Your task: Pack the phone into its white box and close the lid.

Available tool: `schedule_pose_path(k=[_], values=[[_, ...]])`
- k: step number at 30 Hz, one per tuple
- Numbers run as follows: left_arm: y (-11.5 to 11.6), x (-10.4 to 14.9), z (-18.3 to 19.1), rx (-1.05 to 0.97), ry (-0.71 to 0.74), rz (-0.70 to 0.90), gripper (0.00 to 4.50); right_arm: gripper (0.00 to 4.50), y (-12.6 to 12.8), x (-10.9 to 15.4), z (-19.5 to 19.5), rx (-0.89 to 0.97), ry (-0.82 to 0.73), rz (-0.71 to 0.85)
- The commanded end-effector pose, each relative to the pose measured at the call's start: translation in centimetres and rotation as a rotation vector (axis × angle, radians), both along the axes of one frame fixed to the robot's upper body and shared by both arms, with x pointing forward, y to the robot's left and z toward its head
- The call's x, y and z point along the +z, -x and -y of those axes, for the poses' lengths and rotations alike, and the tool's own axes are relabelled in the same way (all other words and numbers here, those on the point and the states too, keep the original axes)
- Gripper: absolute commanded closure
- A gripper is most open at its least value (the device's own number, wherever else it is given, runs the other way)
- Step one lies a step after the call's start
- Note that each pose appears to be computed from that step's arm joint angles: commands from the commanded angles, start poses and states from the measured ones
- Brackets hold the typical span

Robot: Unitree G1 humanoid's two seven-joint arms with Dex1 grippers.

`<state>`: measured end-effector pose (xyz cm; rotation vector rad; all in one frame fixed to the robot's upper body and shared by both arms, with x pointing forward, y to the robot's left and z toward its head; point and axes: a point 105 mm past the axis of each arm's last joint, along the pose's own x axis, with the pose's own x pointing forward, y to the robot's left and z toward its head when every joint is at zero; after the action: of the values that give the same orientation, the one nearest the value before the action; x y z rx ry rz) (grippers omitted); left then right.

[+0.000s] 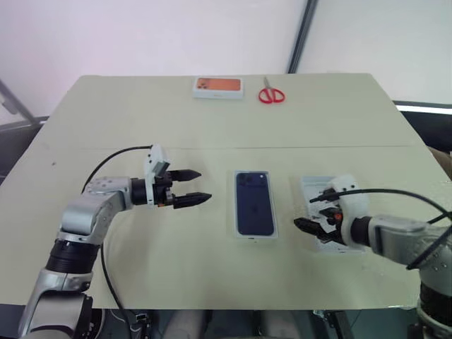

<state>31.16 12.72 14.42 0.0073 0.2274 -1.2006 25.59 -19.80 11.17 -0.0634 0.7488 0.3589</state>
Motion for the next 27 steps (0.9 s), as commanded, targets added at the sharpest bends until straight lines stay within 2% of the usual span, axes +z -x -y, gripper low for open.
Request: schedule_pose_path(k=[1, 11, 27], values=[[0.2, 0.8, 0.4, -0.010, 0.002, 0.042, 0.11, 0.00, -0.2, 0.9, -0.4, -0.015, -0.003, 0.015], [0.2, 0.7, 0.7, 0.002, 0.000, 0.049, 0.11, 0.00, 1.0, 1.6, -1.9, -0.109, 0.000, -0.071], [0.0, 0.5, 1.2, 0.017, -0.003, 0.060, 0.11, 0.00, 0.9, 1.2, -3.6, -0.130, 0.065, -0.065]])
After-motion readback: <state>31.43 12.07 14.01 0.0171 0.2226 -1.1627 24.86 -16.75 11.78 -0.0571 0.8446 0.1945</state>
